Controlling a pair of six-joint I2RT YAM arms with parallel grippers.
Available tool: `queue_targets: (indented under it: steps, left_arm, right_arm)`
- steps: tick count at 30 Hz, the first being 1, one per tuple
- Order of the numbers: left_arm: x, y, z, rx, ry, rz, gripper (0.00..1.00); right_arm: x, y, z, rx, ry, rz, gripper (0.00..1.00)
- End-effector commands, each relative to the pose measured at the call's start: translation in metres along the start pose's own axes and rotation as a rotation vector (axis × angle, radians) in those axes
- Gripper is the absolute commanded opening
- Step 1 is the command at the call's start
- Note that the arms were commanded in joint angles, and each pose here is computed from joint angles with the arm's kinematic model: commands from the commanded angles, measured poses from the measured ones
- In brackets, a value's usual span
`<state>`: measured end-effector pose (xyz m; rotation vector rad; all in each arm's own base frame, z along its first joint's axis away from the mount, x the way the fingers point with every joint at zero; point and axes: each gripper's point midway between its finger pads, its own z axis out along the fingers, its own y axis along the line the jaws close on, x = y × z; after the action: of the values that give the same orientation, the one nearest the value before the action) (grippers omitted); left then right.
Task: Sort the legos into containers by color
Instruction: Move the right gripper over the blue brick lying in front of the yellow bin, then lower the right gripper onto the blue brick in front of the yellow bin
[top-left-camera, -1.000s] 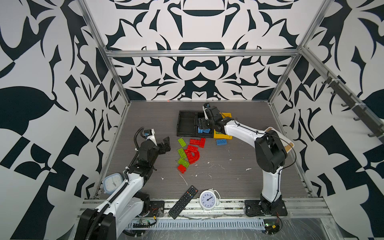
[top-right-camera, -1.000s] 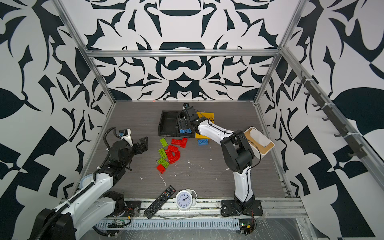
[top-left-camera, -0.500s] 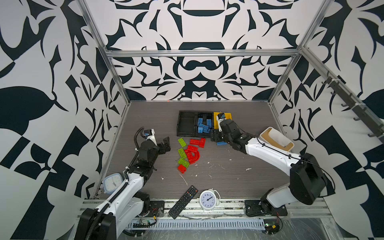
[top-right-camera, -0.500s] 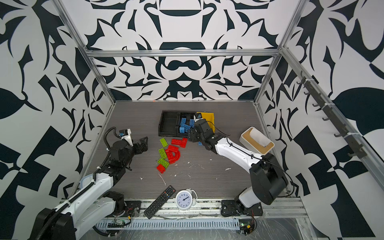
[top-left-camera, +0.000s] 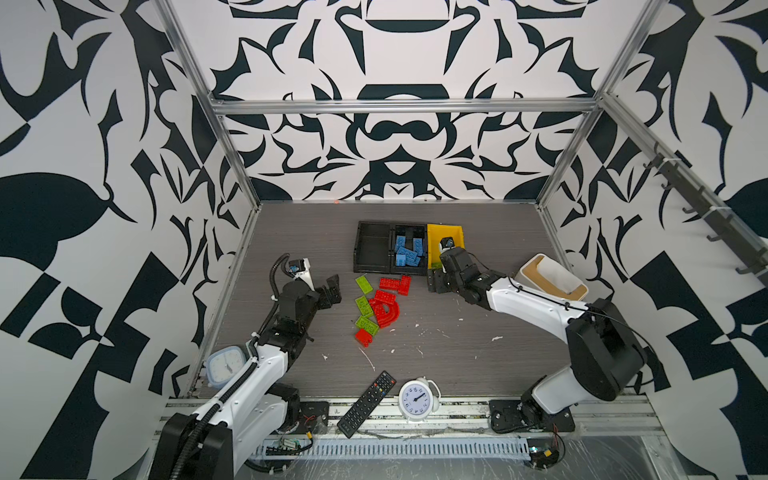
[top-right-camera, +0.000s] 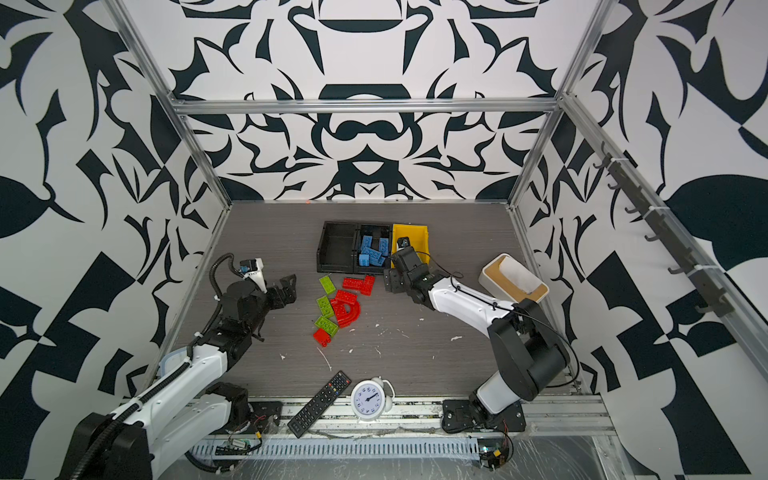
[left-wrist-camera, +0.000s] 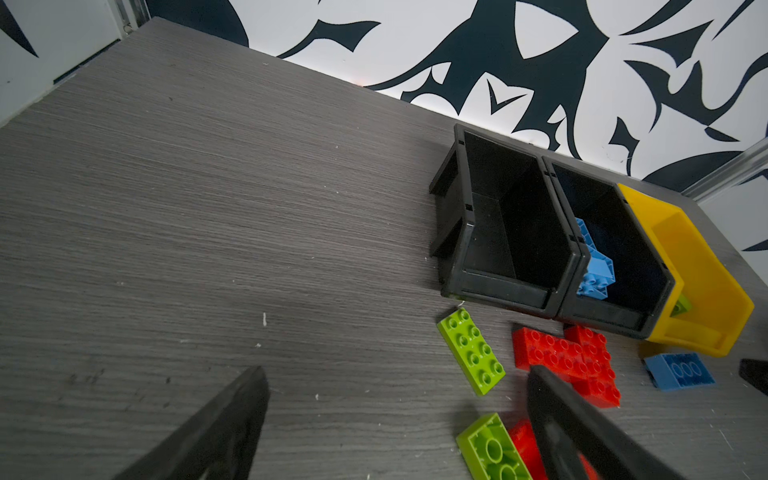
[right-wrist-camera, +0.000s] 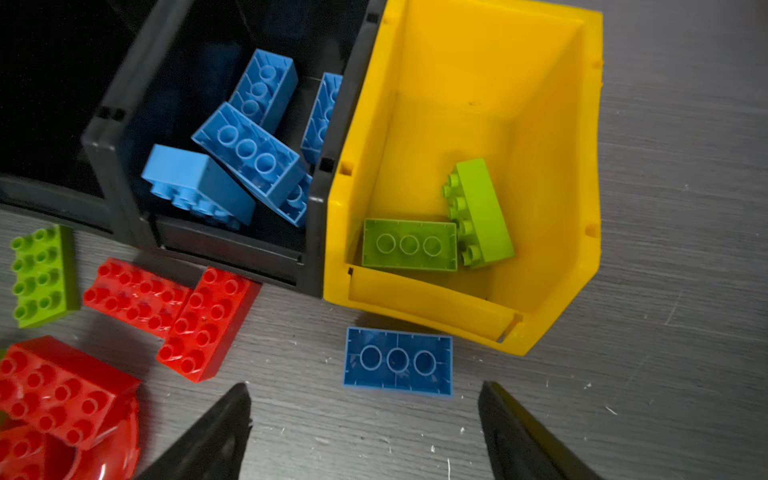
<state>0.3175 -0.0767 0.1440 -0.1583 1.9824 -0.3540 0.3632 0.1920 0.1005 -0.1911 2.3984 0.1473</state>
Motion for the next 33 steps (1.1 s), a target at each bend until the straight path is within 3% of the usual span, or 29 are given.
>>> queue_targets:
  steps: [1,33]
  left_arm:
    - [-0.016,-0.003,-0.002,0.004,-0.042,-0.003,0.99]
    - [-0.016,-0.005,-0.002,0.009,-0.039,-0.003,0.99]
  right_arm:
    - [-0.006,-0.007,0.001,0.017,-0.025,0.003,0.89]
    - [0.023,-0.01,0.049,-0.007,0.087,0.038,0.88]
